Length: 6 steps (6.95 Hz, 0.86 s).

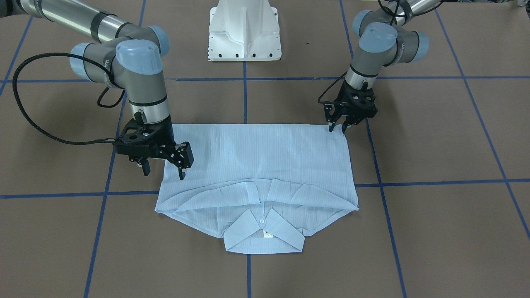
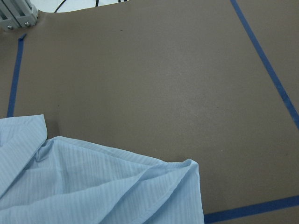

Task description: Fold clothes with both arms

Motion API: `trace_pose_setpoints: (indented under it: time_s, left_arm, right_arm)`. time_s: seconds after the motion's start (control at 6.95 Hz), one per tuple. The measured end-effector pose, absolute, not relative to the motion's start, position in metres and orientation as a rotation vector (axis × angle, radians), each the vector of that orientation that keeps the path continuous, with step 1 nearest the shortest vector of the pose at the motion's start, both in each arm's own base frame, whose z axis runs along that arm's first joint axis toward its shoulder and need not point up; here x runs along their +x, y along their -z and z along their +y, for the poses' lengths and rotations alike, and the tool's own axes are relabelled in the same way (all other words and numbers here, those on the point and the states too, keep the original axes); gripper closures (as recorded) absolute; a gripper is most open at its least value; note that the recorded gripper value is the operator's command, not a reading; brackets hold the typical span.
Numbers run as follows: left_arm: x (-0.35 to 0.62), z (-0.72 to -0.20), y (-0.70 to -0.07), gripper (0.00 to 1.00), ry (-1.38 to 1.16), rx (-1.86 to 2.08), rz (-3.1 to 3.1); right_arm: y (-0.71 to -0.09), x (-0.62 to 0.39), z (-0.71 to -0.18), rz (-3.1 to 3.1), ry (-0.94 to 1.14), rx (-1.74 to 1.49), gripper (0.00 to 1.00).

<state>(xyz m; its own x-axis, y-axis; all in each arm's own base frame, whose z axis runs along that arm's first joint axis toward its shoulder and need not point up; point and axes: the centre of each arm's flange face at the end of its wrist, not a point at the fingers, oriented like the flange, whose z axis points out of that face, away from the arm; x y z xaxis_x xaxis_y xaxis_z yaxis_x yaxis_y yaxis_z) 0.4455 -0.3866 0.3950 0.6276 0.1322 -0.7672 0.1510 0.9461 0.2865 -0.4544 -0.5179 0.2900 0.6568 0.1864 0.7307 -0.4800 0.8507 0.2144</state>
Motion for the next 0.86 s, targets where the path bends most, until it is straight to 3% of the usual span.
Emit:
trace_pose_setpoints:
  time_s: [0.43, 0.86]
  left_arm:
    - [0.413, -0.380, -0.401, 1.00, -0.037, 0.378, 0.875]
    - [0.344, -0.446, -0.434, 1.00, -0.078, 0.500, 0.735]
  right_arm:
    - [-0.286, -0.454, -0.516, -0.776, -0.392, 0.414, 0.00]
    - [-0.276, -0.455, -0.508, -0.802, -0.391, 0.415, 0.00]
